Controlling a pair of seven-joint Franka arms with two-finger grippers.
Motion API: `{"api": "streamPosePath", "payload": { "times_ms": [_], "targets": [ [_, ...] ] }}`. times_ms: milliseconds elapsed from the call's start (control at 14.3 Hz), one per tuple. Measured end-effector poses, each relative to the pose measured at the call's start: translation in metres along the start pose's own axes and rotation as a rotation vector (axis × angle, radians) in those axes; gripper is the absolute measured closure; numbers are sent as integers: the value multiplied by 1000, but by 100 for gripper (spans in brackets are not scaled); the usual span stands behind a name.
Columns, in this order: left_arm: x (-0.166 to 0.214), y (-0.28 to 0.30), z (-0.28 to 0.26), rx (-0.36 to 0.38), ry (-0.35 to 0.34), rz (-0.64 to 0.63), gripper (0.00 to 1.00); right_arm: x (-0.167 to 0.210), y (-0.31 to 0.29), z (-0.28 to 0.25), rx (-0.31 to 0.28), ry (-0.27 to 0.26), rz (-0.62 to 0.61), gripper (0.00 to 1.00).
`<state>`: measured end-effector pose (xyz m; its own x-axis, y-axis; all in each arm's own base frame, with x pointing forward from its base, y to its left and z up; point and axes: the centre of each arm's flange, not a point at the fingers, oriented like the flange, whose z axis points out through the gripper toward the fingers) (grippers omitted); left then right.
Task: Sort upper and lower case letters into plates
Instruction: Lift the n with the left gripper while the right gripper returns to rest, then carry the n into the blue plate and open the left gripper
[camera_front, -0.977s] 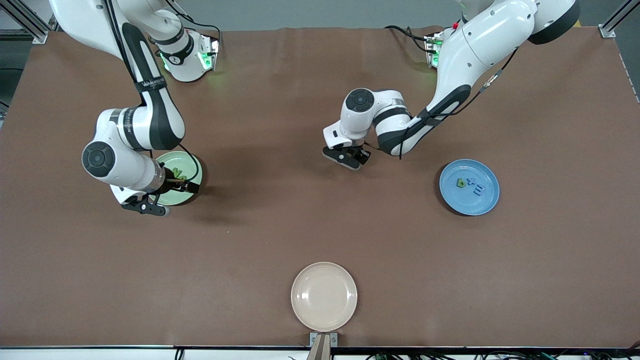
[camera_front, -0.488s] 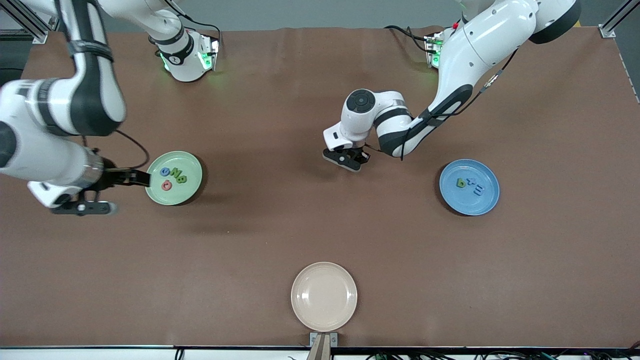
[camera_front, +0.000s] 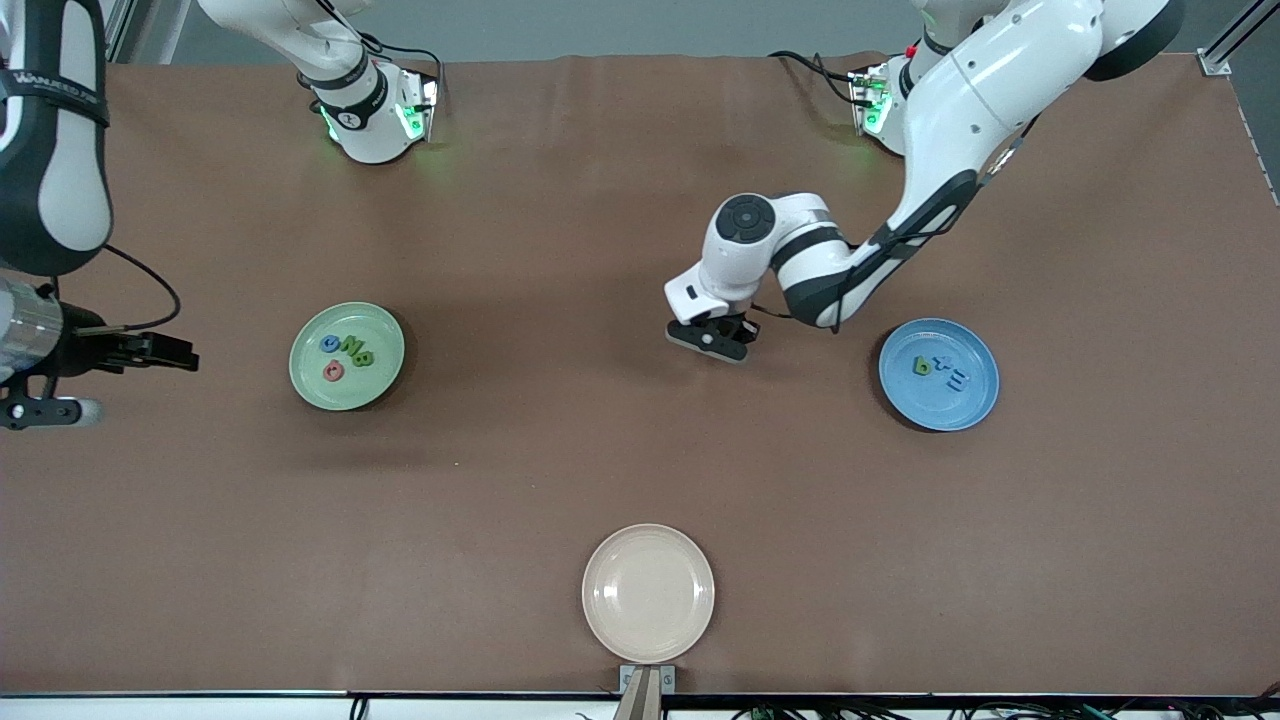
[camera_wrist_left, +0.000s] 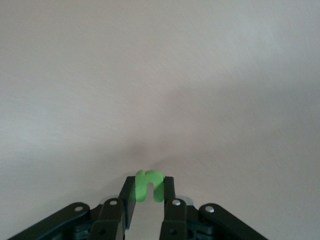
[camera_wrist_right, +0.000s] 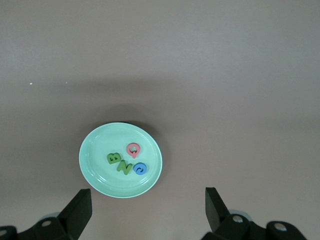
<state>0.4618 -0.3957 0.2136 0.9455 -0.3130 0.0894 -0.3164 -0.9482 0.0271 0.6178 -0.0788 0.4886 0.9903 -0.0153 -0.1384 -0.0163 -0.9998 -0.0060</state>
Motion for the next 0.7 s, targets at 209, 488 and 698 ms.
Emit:
{"api": "streamPosePath", "payload": {
  "times_ms": [209, 488, 698],
  "targets": [
    [27, -57, -39, 33, 32, -105, 73, -7, -4, -32, 4, -21, 54, 0],
    [40, -159, -52, 90, -16, -193, 73, -7, -8, -54, 0, 7, 63, 0],
    [36, -228, -45, 118, -64, -250, 73, -6, -3, -60, 0, 20, 74, 0]
  ]
}}
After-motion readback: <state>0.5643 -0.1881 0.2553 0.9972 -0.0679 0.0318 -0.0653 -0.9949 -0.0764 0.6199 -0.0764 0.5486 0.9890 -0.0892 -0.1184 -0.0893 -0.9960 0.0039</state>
